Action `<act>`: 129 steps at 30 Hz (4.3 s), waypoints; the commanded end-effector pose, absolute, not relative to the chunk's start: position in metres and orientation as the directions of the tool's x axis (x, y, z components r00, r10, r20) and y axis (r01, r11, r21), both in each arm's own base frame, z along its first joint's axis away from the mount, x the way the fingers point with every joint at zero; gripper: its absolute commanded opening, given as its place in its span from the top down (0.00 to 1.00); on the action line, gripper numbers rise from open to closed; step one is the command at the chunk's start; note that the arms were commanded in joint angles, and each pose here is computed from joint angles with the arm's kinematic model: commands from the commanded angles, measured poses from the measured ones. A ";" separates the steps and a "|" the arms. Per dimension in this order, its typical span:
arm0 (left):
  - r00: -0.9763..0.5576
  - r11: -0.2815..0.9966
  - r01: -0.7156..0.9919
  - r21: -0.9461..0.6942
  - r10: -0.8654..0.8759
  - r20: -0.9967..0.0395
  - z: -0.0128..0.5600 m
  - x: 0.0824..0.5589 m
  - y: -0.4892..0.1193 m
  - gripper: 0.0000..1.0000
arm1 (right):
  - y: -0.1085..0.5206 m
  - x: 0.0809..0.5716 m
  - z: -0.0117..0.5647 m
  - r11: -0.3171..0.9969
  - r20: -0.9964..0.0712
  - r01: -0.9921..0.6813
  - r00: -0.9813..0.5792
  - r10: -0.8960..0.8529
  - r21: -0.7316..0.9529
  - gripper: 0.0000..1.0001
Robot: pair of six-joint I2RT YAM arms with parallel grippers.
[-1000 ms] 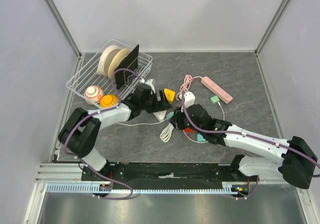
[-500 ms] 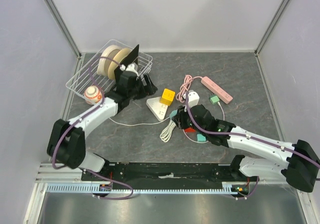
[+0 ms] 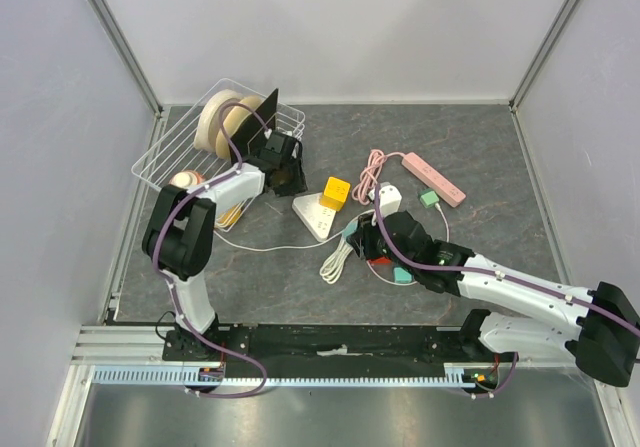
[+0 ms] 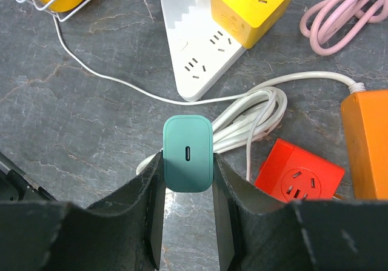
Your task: Insert the plug
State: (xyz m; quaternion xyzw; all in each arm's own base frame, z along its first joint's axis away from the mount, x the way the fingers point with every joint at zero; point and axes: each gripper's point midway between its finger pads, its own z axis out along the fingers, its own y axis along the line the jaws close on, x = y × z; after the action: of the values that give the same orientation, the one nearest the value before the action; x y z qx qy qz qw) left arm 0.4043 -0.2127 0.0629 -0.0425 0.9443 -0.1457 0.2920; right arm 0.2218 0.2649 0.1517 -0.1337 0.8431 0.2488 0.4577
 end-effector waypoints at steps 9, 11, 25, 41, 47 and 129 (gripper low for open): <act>-0.891 0.948 -0.102 -0.303 -0.223 -0.396 0.039 0.327 -0.203 0.55 | 0.278 0.226 0.161 0.823 -0.824 -0.437 -0.563 0.065 0.364 1.00; -0.906 0.936 -0.137 -0.324 -0.251 -0.342 0.028 0.303 -0.203 0.55 | 0.283 0.227 0.156 0.824 -0.814 -0.431 -0.577 0.062 0.368 1.00; -0.762 0.845 -0.115 -0.523 -0.413 -0.499 0.097 0.290 -0.192 0.28 | 0.303 0.268 0.136 0.820 -0.800 -0.492 -0.596 -0.072 0.292 1.00; -0.851 0.756 0.008 -0.655 -0.338 -0.401 0.080 0.281 -0.235 0.25 | 0.303 0.281 0.109 0.779 -0.777 -0.551 -0.614 -0.137 0.298 1.00; -0.871 0.779 -0.022 -0.627 -0.323 -0.371 0.058 0.275 -0.231 0.26 | 0.304 0.282 0.105 0.771 -0.780 -0.556 -0.612 -0.129 0.309 1.00; -0.866 0.928 -0.154 -0.339 -0.292 -0.406 0.025 0.377 -0.204 0.44 | 0.185 0.331 0.177 0.943 -0.725 -0.297 -0.681 -0.099 0.150 0.04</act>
State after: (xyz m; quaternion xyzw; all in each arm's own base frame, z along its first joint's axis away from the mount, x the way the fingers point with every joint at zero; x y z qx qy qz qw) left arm 0.3514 -0.2385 0.0514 -0.1301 0.9355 -0.2495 0.2136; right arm 0.3200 0.2497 0.1913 -0.1763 0.8769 0.1814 0.4088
